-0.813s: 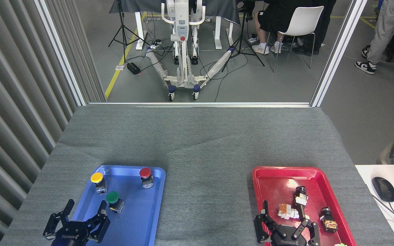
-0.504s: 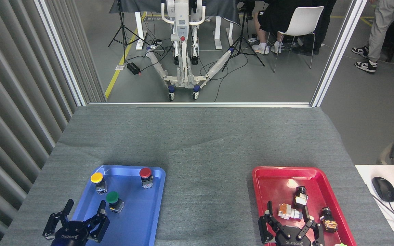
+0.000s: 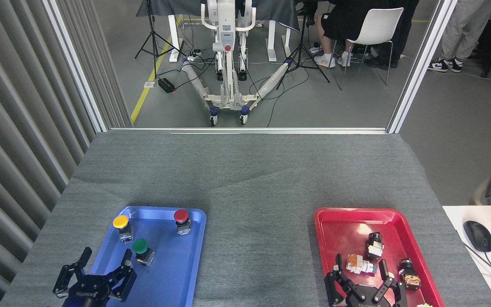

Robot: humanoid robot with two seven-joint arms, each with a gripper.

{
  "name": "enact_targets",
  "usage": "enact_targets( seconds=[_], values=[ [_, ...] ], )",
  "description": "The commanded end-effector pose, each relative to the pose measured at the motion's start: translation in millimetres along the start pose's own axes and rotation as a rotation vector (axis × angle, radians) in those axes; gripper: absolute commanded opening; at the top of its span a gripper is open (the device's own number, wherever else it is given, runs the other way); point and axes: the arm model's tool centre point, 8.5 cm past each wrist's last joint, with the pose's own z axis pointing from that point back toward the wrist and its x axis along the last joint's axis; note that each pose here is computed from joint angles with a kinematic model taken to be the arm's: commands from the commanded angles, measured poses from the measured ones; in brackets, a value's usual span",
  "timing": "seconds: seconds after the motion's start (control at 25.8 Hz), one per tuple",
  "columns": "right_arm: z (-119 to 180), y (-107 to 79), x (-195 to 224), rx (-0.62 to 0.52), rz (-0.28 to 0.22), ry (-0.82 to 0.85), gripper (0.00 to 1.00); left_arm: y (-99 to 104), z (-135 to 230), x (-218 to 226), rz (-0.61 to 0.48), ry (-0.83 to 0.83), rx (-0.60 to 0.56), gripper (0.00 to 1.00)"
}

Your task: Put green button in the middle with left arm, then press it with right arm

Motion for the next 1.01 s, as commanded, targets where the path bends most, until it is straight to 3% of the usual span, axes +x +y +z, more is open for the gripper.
enact_targets(
  seconds=[0.0, 0.97],
  values=[
    [0.7, 0.4, 0.1, 0.001, 0.000, 0.000, 1.00, 0.2, -0.4, 0.4, 0.001, -0.001, 0.002, 1.00],
    [1.2, -2.9, 2.3, -0.007, 0.013, -0.014, 1.00, 0.9, 0.5, 0.9, -0.001, -0.019, 0.003, 1.00]
  ],
)
